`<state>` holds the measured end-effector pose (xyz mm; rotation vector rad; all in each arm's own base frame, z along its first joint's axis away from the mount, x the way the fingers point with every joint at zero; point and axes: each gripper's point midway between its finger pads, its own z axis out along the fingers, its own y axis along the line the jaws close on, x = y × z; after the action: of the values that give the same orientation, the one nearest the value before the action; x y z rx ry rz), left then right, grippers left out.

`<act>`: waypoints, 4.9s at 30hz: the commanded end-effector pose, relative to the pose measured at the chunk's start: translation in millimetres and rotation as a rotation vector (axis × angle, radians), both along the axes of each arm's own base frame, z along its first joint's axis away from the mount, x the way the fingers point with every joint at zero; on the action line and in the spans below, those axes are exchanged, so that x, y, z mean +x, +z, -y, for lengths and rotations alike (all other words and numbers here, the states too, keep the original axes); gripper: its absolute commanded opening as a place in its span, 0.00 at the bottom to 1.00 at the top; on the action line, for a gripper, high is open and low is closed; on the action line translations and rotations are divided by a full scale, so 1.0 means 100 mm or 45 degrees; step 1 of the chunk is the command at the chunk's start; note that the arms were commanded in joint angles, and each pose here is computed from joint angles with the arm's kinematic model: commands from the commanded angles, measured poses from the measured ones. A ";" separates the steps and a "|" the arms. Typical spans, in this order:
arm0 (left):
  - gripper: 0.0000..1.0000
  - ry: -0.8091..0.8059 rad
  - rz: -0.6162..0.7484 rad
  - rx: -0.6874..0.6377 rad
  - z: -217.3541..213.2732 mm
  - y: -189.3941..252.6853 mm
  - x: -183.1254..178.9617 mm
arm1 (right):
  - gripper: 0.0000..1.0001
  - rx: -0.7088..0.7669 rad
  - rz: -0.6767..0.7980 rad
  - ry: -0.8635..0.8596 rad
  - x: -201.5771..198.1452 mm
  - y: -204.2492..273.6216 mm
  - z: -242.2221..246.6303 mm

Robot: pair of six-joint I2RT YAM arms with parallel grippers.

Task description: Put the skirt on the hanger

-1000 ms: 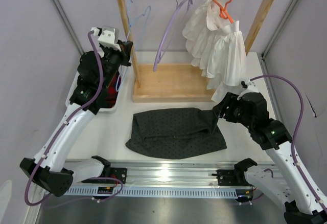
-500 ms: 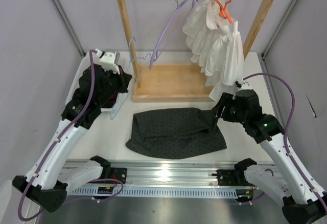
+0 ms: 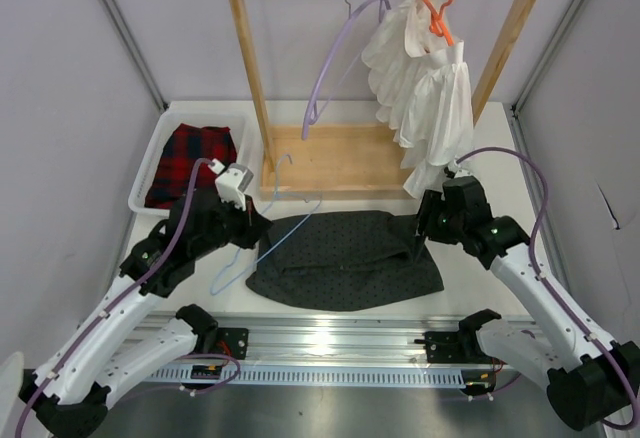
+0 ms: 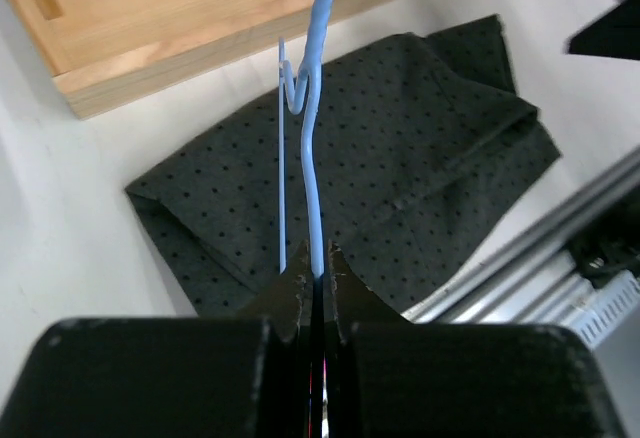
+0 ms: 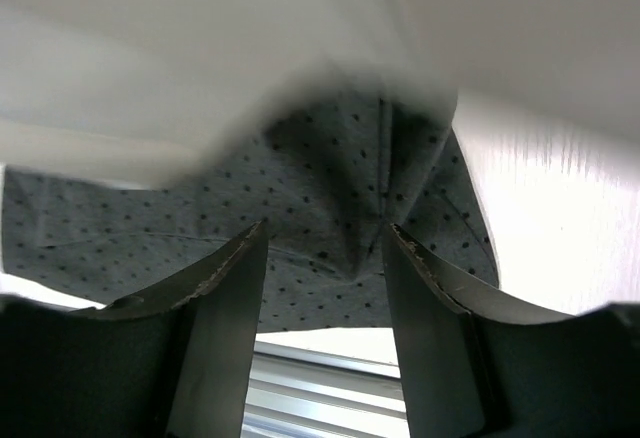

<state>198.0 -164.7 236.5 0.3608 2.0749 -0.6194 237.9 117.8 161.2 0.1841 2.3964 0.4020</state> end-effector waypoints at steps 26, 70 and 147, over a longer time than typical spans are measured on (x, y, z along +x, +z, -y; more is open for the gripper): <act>0.00 -0.712 -0.050 -0.340 0.76 0.25 -1.01 | 0.37 -0.028 -0.124 -0.059 -0.49 -0.52 -0.15; 0.00 -0.745 -0.029 -0.505 1.50 -0.26 -0.81 | 0.39 0.065 0.033 -0.138 -0.54 -0.04 -0.06; 0.00 -0.420 -0.189 -0.434 1.38 -0.98 -0.22 | 0.37 -0.122 -0.012 -0.143 -0.32 -0.86 -0.13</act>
<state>172.2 -300.7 130.2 0.4618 2.0591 -1.2016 188.3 132.8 64.3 0.2542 2.4789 0.2530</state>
